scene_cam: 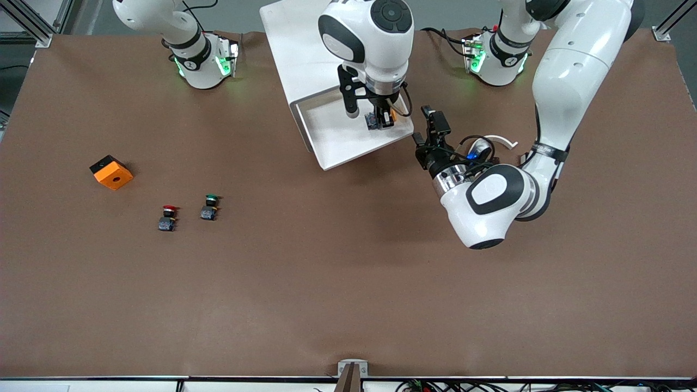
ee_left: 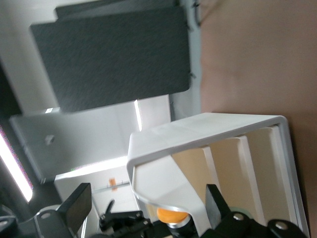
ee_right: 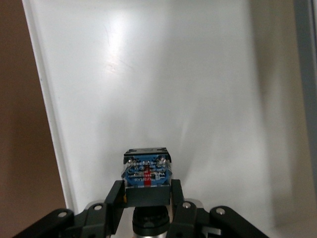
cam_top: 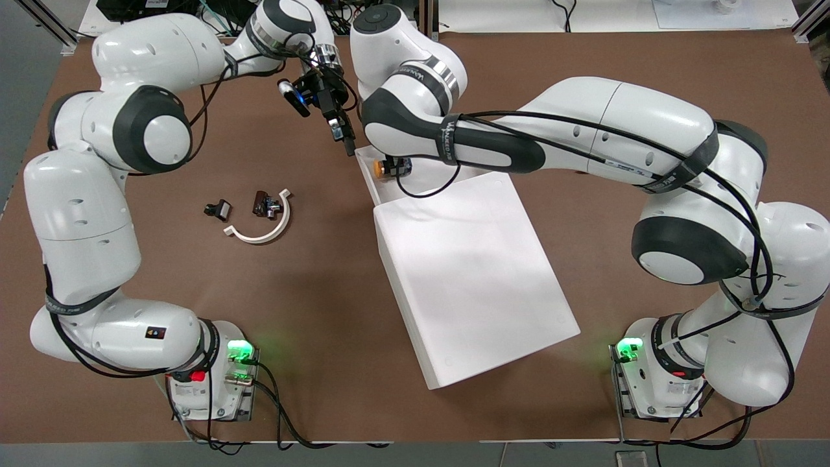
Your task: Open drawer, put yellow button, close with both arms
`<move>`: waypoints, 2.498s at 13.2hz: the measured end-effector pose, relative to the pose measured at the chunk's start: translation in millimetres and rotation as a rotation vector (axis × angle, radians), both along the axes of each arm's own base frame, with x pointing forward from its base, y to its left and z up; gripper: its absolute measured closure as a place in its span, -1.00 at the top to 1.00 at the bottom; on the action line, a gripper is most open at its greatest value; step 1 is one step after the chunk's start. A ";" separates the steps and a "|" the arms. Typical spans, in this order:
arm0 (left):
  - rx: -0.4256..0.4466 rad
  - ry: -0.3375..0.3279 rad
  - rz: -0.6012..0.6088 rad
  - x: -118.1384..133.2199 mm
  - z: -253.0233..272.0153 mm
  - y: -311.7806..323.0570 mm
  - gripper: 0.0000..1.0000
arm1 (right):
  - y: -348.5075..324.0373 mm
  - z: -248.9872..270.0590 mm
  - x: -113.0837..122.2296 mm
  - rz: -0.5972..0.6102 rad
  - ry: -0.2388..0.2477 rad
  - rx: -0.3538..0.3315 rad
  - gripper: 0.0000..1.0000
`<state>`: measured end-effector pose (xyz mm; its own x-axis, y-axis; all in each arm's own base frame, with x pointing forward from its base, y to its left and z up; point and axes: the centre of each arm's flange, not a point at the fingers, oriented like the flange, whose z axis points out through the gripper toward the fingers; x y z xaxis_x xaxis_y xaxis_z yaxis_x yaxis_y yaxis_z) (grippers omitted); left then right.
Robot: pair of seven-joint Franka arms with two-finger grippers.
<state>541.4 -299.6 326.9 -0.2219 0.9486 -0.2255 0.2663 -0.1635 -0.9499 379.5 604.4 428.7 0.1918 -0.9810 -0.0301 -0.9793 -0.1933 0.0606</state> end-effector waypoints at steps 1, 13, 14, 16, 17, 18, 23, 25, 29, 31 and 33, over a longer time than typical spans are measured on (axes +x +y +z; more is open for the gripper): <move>-0.038 -0.036 -0.027 1.8 19.3 6.8 1.00 | 1.6 -2.0 0.1 0.001 -0.003 0.004 -0.11; -0.413 -0.501 -0.359 14.7 105.3 63.9 1.00 | -7.1 19.2 24.7 0.047 -0.057 0.018 1.00; -0.441 -0.561 -0.391 18.3 110.3 63.7 1.00 | -12.8 22.1 31.7 0.068 -0.054 0.013 1.00; -0.486 -0.671 -0.479 22.1 123.7 60.5 1.00 | -25.0 28.0 44.7 0.130 -0.043 -0.001 1.00; -0.506 -0.718 -0.532 22.3 131.4 57.5 1.00 | -32.0 31.9 51.8 0.163 -0.037 -0.006 1.00; -0.521 -0.762 -0.584 22.2 138.8 53.8 1.00 | -40.4 37.4 61.0 0.193 -0.035 -0.007 1.00; -0.520 -0.987 -0.734 30.6 149.9 16.0 1.00 | -108.9 77.0 118.1 0.354 -0.037 0.007 1.00; -0.532 -1.052 -0.758 28.9 144.2 -6.7 1.00 | -146.6 87.8 143.5 0.441 -0.024 0.007 1.00; -0.542 -1.199 -0.845 20.3 127.5 -57.9 1.00 | -225.1 110.3 185.8 0.598 -0.007 0.019 1.00; -0.563 -1.242 -0.874 12.5 122.7 -81.5 1.00 | -262.6 116.7 201.7 0.675 0.010 0.025 1.00; -0.582 -1.280 -0.880 7.8 119.4 -98.2 1.00 | -303.0 119.6 217.5 0.753 0.033 0.035 1.00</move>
<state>549.2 -397.8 446.3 0.8980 0.4040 -0.1742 0.4157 -0.9088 0.0355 596.9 301.4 548.3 0.8085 -0.5836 -0.0760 -0.5795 -0.8120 0.0697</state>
